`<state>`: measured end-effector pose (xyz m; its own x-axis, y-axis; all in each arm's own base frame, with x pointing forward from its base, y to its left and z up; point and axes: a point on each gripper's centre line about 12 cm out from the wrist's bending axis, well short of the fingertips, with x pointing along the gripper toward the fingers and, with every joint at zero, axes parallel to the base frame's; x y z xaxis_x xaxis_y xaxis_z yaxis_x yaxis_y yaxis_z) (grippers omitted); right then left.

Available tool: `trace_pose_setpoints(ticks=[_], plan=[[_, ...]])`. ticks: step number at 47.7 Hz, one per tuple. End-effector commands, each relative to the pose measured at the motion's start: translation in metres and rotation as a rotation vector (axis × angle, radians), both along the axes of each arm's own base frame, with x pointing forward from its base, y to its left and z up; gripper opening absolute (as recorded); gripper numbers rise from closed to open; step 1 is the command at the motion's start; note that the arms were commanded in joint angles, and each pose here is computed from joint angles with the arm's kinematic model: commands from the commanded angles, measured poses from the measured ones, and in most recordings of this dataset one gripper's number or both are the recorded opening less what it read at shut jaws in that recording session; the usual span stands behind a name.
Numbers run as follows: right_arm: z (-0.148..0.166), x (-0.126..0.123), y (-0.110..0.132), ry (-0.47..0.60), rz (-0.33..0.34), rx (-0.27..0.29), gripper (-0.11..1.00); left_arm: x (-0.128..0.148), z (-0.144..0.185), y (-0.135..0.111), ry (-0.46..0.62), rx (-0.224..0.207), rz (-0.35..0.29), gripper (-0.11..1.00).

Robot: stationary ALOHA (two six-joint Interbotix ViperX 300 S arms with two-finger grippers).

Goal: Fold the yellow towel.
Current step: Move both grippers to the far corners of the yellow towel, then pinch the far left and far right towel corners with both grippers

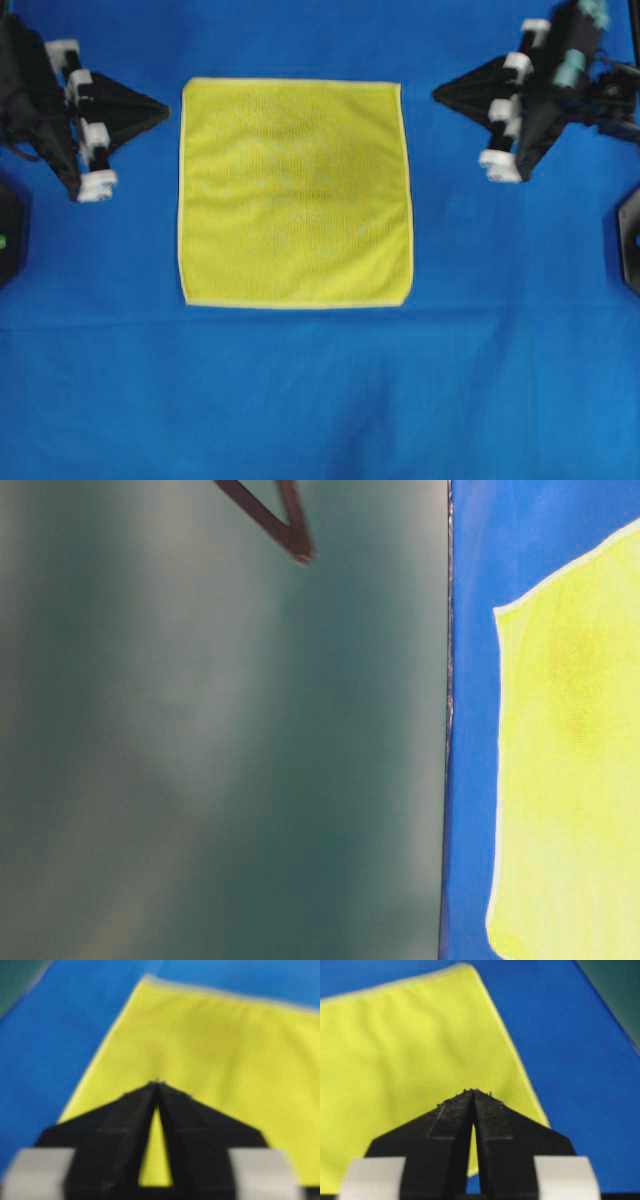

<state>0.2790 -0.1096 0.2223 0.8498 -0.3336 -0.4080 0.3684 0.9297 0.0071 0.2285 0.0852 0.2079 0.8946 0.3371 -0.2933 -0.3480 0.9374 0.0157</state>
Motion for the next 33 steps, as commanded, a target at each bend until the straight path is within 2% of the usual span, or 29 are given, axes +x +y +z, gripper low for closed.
trace_pose_setpoints(ticks=[1, 7, 9, 11, 18, 33], plan=[[-0.007, 0.016, -0.022, 0.043, -0.041, 0.012, 0.16, 0.006, -0.005, 0.017, 0.01, -0.004, 0.056, 0.27], [-0.029, 0.031, -0.045, 0.12, -0.075, 0.029, 0.53, 0.01, -0.028, 0.038, 0.071, -0.022, 0.118, 0.66], [-0.037, 0.036, -0.052, 0.14, -0.082, 0.033, 0.62, 0.01, -0.035, 0.045, 0.09, -0.025, 0.139, 0.76], [-0.046, 0.04, -0.059, 0.164, -0.091, 0.039, 0.63, 0.011, -0.042, 0.051, 0.108, -0.028, 0.156, 0.82], [-0.074, 0.052, -0.077, 0.23, -0.108, 0.063, 0.56, 0.015, -0.07, 0.073, 0.178, -0.037, 0.202, 0.8], [-0.116, 0.059, -0.092, 0.317, -0.126, 0.104, 0.57, 0.019, -0.114, 0.107, 0.268, -0.067, 0.273, 0.8]])
